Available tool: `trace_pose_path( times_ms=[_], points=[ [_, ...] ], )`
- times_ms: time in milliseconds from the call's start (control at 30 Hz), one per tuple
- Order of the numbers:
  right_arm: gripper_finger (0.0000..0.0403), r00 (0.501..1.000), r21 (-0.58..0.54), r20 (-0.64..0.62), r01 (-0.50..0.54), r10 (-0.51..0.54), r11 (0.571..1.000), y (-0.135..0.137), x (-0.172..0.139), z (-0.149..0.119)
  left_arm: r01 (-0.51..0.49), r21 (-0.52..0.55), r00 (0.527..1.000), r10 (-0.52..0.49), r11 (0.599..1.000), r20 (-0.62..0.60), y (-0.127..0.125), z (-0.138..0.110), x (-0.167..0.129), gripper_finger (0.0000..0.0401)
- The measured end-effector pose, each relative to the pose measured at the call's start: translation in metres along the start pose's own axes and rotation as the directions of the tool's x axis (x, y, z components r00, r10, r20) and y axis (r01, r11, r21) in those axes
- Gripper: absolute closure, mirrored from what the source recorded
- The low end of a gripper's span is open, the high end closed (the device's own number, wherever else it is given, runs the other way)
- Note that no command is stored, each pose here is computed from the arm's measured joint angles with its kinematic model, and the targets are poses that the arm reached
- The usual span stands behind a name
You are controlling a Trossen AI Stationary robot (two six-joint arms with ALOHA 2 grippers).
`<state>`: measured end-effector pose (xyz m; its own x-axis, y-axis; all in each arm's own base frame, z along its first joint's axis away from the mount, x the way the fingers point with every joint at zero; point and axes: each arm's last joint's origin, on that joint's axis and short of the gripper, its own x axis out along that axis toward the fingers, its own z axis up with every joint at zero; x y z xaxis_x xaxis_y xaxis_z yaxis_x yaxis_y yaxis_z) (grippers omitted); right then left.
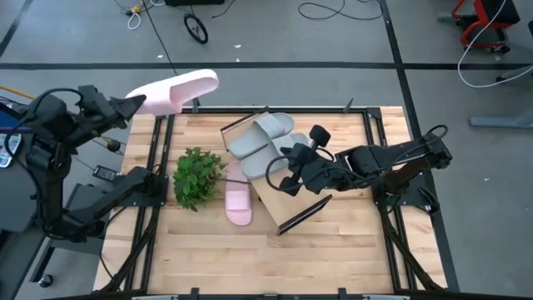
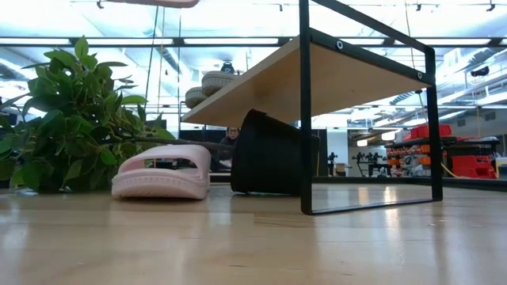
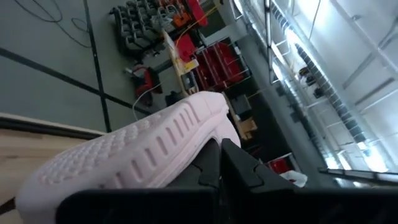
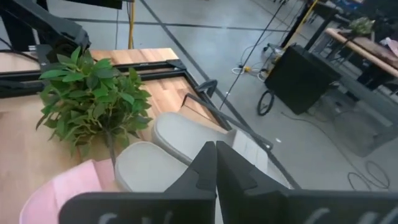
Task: Pick and place slides into the shelf
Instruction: Put the top pink slide on the shelf
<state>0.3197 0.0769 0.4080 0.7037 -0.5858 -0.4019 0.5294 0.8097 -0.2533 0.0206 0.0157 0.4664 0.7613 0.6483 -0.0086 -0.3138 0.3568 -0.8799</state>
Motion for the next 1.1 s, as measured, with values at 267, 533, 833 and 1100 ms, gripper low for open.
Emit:
trace_pose_path(
  times_ms=[267,533,833,1100],
  points=[
    [0.0401,1.0,-0.01,0.008,0.013,-0.013,1.0,0.001,-0.002,0.0,0.119,0.006,0.992,-0.119,0.993,0.042,-0.012,0.018,0.025,0.0397],
    [0.0401,0.999,0.006,0.013,0.034,-0.034,0.999,0.0,-0.001,0.0,0.136,0.029,0.99,-0.135,0.99,-0.034,-0.009,0.028,0.071,0.0397],
    [0.0401,0.995,0.014,0.012,0.102,-0.102,0.995,-0.008,0.004,0.001,0.149,0.075,0.968,-0.13,0.986,-0.215,-0.008,-0.028,0.149,0.0397],
    [0.0401,0.995,0.007,-0.008,0.102,-0.102,0.995,-0.021,-0.026,-0.006,0.102,0.01,0.957,-0.095,0.995,-0.273,-0.004,-0.093,0.159,0.0397]
  ],
)
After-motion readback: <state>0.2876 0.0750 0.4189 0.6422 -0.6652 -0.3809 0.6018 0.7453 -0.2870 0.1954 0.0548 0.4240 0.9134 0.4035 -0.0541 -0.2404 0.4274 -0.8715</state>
